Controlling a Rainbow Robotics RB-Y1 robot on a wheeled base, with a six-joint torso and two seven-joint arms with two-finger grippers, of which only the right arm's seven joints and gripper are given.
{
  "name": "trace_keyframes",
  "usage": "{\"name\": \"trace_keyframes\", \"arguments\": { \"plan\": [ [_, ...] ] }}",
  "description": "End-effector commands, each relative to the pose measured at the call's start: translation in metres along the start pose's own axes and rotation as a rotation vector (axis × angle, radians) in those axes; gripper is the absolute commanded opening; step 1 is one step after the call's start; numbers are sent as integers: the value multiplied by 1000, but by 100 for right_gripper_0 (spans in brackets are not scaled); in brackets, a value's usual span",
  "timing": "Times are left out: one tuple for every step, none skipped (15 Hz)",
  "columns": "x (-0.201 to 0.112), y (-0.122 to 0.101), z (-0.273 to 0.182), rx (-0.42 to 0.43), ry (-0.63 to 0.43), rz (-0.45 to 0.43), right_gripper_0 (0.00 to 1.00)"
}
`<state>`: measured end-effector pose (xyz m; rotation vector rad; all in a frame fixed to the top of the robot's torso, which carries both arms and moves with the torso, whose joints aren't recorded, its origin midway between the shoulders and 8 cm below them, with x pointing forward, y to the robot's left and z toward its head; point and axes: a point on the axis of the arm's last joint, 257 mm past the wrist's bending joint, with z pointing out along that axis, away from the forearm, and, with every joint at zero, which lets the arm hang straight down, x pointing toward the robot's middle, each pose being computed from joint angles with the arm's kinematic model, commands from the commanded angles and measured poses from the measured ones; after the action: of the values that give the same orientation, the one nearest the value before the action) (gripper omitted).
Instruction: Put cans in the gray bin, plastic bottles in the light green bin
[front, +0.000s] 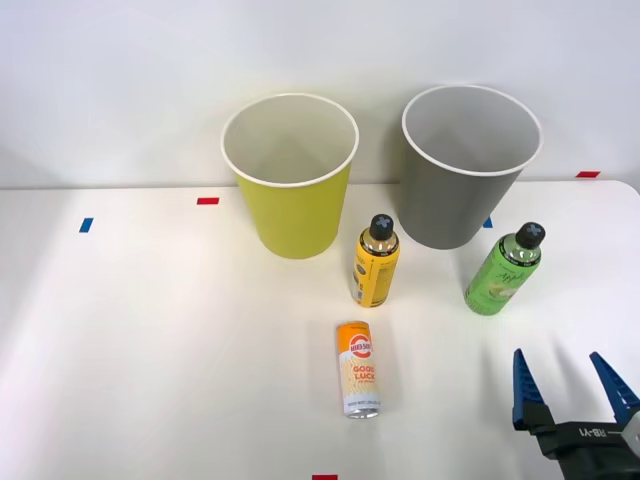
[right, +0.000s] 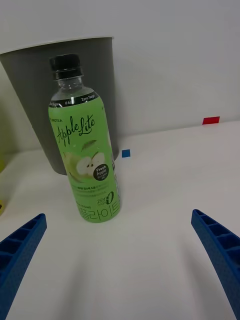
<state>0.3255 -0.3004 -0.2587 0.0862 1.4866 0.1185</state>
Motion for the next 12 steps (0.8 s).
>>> {"name": "trace_keyframes", "arguments": {
  "plan": [
    [2, 14, -8, -21, -6, 17, 100],
    [2, 18, -12, -31, -9, 18, 100],
    [2, 21, -15, -39, -14, 14, 100],
    [0, 24, -20, -49, -21, 4, 100],
    [-1, 27, -25, -61, -26, -15, 100],
    [-2, 29, -29, -68, -32, -60, 100],
    [-2, 30, -33, -69, -34, -112, 100],
    [0, 32, -37, -60, -34, -133, 100],
    [0, 34, -42, -58, -36, -145, 100],
    [3, 39, -47, -56, -33, -151, 100],
    [4, 39, -51, -43, -30, -155, 100],
    [6, 37, -55, -27, -23, -176, 100]
  ]
}}
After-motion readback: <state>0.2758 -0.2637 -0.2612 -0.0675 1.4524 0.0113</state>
